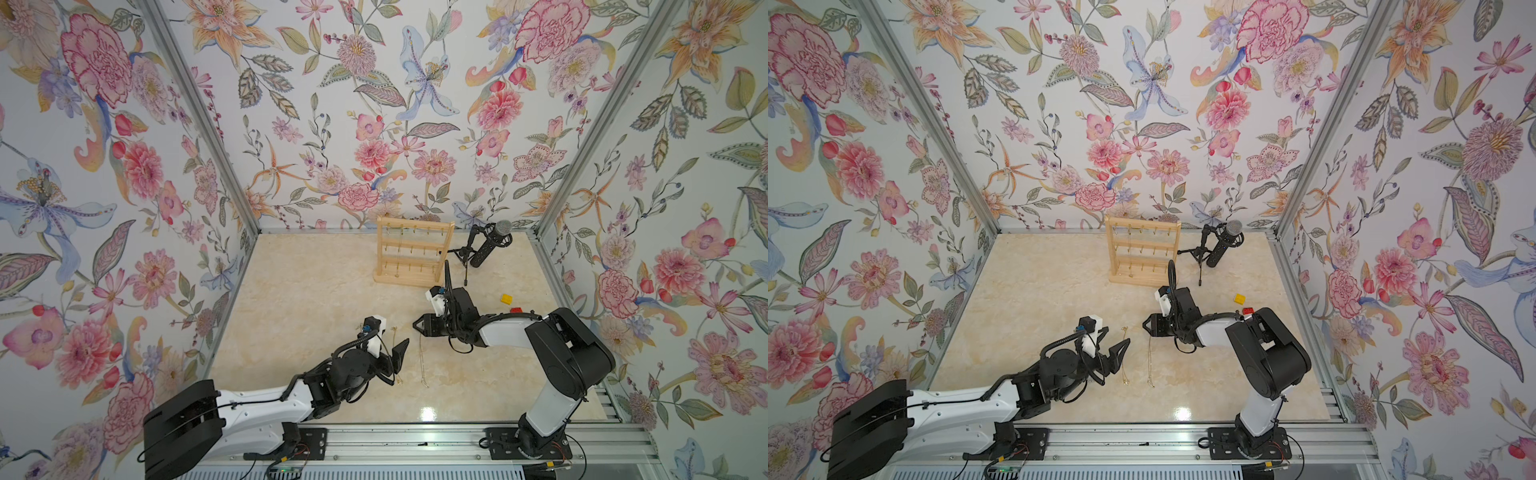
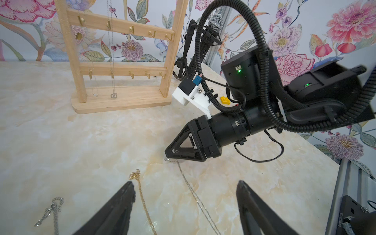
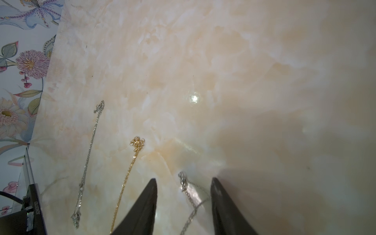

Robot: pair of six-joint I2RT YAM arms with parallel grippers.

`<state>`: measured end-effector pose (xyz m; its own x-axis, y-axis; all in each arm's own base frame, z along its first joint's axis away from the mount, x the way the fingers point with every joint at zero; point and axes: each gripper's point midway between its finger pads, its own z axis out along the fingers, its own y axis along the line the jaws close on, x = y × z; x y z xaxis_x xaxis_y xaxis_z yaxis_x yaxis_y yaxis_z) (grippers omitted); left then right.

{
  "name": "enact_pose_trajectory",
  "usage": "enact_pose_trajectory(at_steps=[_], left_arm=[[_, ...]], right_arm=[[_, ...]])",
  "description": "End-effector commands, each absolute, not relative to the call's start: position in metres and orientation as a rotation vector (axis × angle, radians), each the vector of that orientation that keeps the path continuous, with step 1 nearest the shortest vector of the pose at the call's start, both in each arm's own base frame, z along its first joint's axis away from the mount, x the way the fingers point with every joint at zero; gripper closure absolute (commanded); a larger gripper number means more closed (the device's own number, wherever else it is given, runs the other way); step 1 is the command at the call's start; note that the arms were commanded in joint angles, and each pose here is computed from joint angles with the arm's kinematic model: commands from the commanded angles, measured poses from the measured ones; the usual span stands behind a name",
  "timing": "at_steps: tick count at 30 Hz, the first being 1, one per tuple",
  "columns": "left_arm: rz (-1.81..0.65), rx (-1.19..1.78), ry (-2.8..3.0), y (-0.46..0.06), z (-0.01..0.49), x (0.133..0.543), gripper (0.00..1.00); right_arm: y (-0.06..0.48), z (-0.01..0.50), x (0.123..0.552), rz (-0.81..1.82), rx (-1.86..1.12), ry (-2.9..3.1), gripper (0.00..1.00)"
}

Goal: Take the necklace off the jewelry display stand
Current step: Place the necklace at the center of the board.

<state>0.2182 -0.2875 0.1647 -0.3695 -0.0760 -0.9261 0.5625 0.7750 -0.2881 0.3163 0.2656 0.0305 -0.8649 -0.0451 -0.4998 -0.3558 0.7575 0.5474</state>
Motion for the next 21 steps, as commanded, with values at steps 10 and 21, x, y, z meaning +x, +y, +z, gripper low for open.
enact_pose_trajectory(at_steps=[10, 21], left_arm=[[-0.728, 0.483, 2.285, -0.35, 0.097, 0.197, 0.42], [-0.588, 0.568, 2.496, -0.367, 0.032, 0.182, 0.48]], right_arm=[[0.257, 0.028, 0.316, 0.908, -0.233, 2.505, 0.54], [0.255, 0.026, 0.314, 0.92, -0.227, 2.509, 0.54]])
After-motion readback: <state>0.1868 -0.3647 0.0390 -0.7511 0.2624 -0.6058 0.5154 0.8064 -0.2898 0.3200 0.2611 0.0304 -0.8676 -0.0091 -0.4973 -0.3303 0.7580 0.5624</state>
